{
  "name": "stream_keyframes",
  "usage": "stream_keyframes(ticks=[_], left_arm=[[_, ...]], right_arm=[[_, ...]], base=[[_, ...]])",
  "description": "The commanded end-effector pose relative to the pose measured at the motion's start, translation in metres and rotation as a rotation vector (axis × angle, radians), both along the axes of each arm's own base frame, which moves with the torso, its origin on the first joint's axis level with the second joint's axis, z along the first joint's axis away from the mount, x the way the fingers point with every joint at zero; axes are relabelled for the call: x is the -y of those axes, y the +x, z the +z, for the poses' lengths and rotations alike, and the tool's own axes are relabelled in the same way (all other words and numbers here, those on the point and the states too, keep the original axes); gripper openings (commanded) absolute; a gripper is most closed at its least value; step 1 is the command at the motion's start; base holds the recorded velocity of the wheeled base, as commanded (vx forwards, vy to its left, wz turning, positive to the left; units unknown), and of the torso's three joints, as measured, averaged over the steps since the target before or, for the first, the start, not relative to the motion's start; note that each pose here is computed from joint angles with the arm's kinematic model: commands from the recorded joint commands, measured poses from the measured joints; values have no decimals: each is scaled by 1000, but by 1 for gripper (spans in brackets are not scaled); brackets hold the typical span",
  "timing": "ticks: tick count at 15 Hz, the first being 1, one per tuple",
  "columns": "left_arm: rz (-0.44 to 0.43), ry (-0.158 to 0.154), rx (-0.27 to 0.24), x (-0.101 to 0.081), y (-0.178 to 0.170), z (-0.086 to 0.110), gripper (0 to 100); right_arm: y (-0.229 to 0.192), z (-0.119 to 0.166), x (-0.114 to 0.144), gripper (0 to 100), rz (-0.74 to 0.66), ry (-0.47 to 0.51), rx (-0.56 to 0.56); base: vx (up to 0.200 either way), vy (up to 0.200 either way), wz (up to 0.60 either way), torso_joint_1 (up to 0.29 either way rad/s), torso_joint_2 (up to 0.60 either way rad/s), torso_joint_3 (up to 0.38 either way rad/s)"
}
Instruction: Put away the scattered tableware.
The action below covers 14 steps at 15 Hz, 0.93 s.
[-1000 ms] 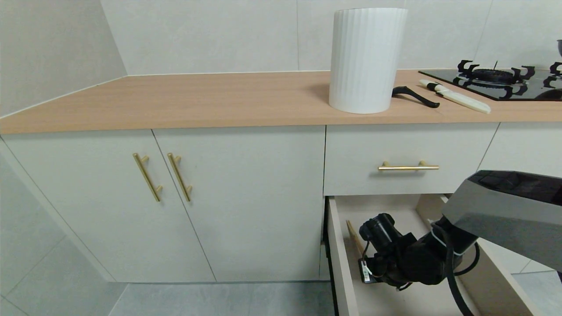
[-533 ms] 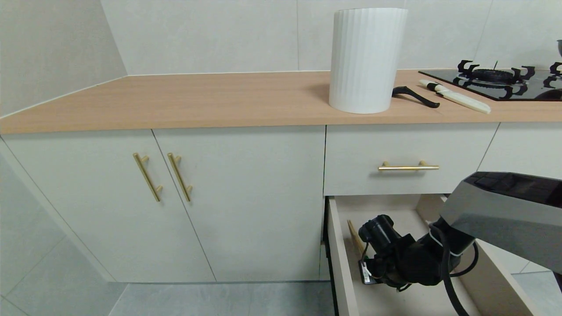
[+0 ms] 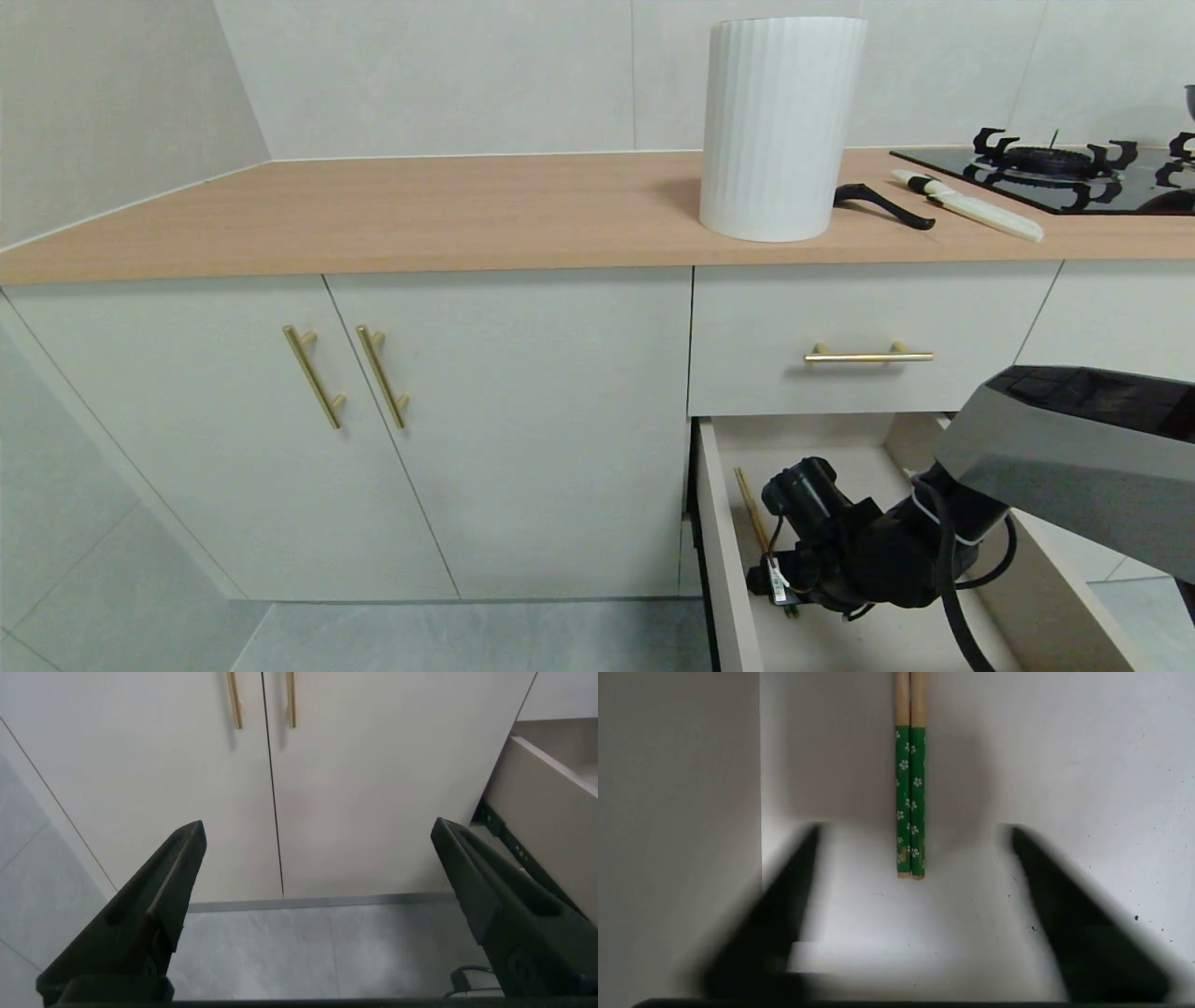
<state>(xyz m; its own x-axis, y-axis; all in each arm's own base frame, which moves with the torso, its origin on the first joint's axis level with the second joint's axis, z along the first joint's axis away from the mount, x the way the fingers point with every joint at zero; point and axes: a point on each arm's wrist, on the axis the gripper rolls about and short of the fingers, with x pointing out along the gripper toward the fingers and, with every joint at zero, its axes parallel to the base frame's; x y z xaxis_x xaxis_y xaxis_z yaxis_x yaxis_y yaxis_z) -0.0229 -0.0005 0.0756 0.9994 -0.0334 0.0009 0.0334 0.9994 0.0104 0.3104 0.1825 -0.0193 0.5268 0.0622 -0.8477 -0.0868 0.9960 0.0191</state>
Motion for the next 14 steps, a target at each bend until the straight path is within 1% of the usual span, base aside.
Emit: stream_keyframes(ticks=[1, 2, 3, 4, 6, 9, 12, 14], left_arm=[[0, 0, -1, 0, 0, 0, 100], [0, 0, -1, 0, 0, 0, 100], [0, 0, -1, 0, 0, 0, 100], [0, 0, -1, 0, 0, 0, 100], [0, 0, -1, 0, 0, 0, 100], [0, 0, -1, 0, 0, 0, 100], [0, 0, 1, 0, 0, 0, 100], [0, 0, -1, 0, 0, 0, 100]], right_arm=[[0, 3, 1, 100, 0, 2, 5], [-1, 3, 1, 100, 0, 2, 6], [-1, 26, 3, 100, -12, 12, 61], [-2, 40, 5, 100, -15, 30, 92], [-14, 87, 18, 100, -19, 52, 156], [-30, 139, 41, 100, -13, 80, 283], [-41, 177, 62, 100, -22, 91, 401], [-46, 193, 73, 100, -31, 88, 455]], base=[[0, 0, 0, 0, 0, 0], [0, 0, 0, 0, 0, 0], [0, 0, 0, 0, 0, 0], [0, 0, 0, 0, 0, 0], [0, 0, 0, 0, 0, 0], [0, 0, 0, 0, 0, 0], [0, 0, 0, 0, 0, 0], [0, 0, 0, 0, 0, 0]])
